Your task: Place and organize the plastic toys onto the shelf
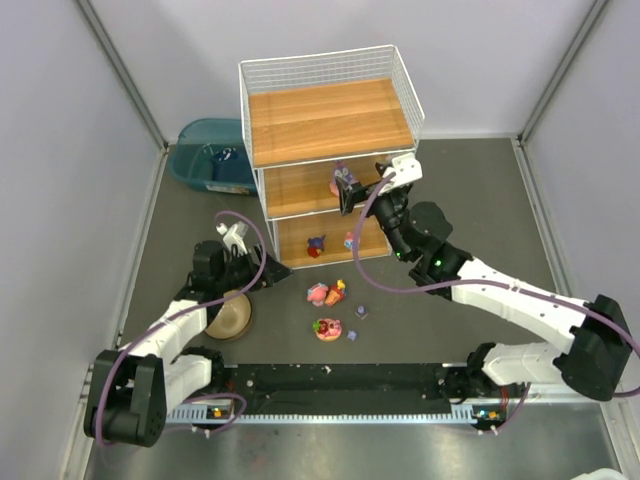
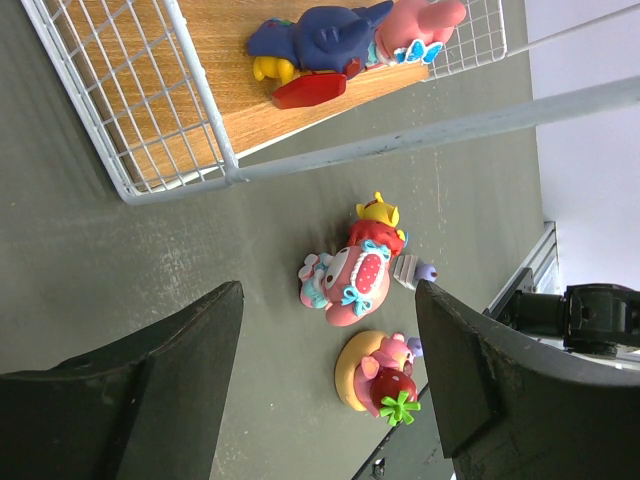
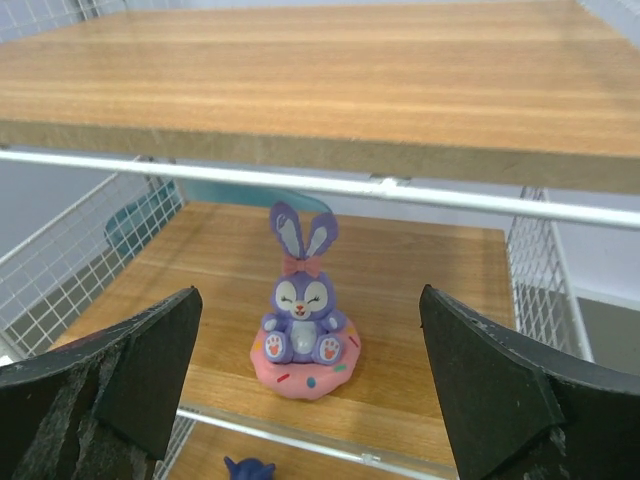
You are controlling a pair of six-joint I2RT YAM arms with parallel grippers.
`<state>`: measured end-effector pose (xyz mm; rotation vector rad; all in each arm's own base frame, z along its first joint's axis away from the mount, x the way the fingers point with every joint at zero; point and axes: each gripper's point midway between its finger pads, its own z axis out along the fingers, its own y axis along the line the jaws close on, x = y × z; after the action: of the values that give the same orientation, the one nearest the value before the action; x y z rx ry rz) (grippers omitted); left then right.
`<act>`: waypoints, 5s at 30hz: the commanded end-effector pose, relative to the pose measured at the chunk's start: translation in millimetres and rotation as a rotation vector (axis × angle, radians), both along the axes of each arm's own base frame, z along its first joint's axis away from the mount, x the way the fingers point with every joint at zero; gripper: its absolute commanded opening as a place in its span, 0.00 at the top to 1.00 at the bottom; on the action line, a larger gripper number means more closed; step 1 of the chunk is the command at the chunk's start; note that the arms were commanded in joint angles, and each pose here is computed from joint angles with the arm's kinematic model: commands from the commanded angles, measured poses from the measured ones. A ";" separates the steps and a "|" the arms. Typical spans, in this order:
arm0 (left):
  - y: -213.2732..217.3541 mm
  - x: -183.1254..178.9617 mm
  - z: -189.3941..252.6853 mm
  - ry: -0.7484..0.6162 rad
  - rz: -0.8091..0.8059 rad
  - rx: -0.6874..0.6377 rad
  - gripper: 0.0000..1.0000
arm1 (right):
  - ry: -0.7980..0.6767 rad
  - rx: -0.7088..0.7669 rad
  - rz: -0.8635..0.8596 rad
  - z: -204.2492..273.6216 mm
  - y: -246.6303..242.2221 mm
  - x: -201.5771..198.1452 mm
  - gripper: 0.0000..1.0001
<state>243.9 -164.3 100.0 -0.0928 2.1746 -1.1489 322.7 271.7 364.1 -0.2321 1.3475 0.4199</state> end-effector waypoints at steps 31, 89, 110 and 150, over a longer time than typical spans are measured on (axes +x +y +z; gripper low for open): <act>-2.1 8.7 13.8 -0.069 -0.014 -0.007 0.25 | 0.064 -0.096 0.029 -63.5 32.8 40.5 0.15; -2.7 6.6 13.6 -0.069 -0.021 -0.010 0.24 | 0.150 -0.144 -0.036 -97.8 69.6 26.1 0.38; -2.8 6.5 13.2 -0.069 -0.022 -0.011 0.24 | 0.176 -0.130 -0.062 -104.4 74.8 20.4 0.23; 0.4 3.9 20.9 -0.072 0.010 -0.011 0.18 | 0.054 -0.066 0.118 -13.2 23.7 -42.9 0.01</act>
<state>243.4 -163.9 107.2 -0.0870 2.1511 -1.1468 298.1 315.7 334.2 -0.4090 1.4255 0.4192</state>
